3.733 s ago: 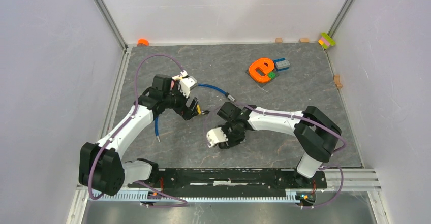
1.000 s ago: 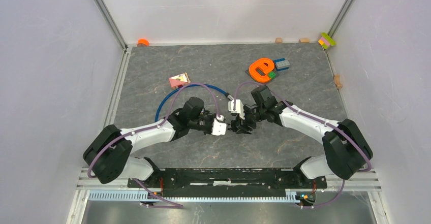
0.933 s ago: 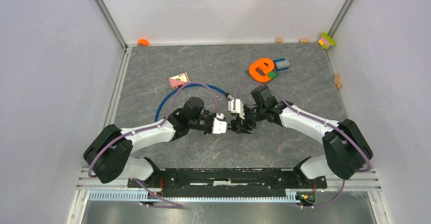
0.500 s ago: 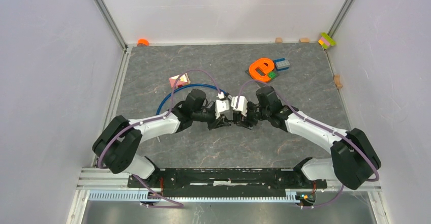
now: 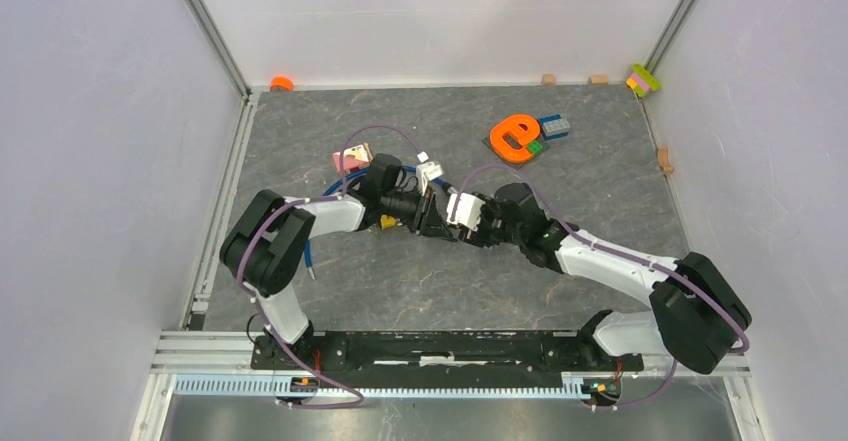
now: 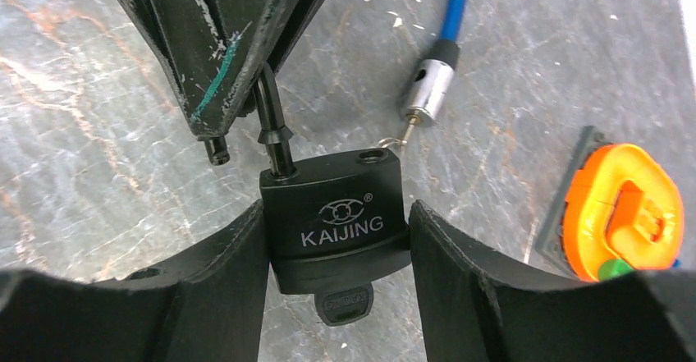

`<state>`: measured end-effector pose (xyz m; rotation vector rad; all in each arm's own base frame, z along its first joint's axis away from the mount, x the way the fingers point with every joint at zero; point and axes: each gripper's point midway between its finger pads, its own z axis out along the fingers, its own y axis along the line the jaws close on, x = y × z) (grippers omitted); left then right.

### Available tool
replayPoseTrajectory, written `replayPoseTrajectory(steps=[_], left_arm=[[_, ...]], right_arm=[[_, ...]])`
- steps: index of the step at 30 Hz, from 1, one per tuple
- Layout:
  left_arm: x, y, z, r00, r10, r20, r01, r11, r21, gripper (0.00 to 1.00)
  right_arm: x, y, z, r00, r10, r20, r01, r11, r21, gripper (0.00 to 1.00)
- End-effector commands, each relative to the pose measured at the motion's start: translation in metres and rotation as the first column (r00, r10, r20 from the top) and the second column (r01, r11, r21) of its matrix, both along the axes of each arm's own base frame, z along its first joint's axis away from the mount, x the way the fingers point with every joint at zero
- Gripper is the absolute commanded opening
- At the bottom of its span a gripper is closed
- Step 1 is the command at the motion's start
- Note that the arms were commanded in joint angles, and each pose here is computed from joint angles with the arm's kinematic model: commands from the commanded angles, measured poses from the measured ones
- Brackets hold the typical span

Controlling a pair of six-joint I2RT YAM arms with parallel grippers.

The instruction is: Unlock with the key

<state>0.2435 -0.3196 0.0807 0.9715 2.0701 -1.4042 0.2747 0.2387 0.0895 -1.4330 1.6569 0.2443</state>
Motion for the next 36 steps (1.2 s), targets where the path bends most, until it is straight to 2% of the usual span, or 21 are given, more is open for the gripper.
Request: replayPoseTrajectory(steps=[1,7,13,14,16,20,26,32,36], left_arm=[[0.001,-0.004,0.017,0.966,0.015,-0.259,-0.026,0.999,-0.038,0.32],[0.004,-0.003,0.020,0.922,0.037,-0.385,-0.053,0.998,-0.029,0.43],[0.015,0.010,0.020,0.914,0.098,-0.393,-0.100,0.995,0.016,0.58],[0.019,0.018,0.019,0.926,0.122,-0.357,-0.108,0.992,0.058,0.62],[0.022,0.024,0.021,0.938,0.136,-0.317,-0.116,0.990,0.082,0.65],[0.030,0.041,0.028,0.955,0.164,-0.249,-0.136,0.982,0.128,0.68],[0.047,0.079,0.044,0.967,0.250,-0.054,-0.236,0.953,0.189,0.73],[0.068,0.118,0.081,0.917,0.372,0.140,-0.393,0.904,0.169,0.78],[0.078,0.145,0.103,0.871,0.449,0.198,-0.479,0.866,0.146,0.82]], right_arm=[[0.037,0.000,0.051,0.956,-0.146,0.253,0.139,0.989,0.045,0.00],[0.045,-0.003,0.046,0.931,-0.181,0.317,0.200,0.979,-0.028,0.00],[0.044,-0.002,0.037,0.939,-0.172,0.299,0.196,0.979,-0.052,0.00],[0.039,0.005,0.034,0.951,-0.133,0.279,0.151,0.987,-0.046,0.00],[0.034,0.011,0.029,0.963,-0.094,0.252,0.110,0.993,-0.048,0.00],[0.027,0.022,0.014,0.983,-0.029,0.183,0.042,0.997,-0.068,0.00],[0.017,0.044,-0.001,0.992,0.063,0.106,-0.055,0.995,-0.079,0.00],[0.007,0.085,-0.014,0.983,0.179,0.042,-0.174,0.978,-0.112,0.00],[0.002,0.110,-0.021,0.968,0.249,-0.036,-0.251,0.962,-0.108,0.00]])
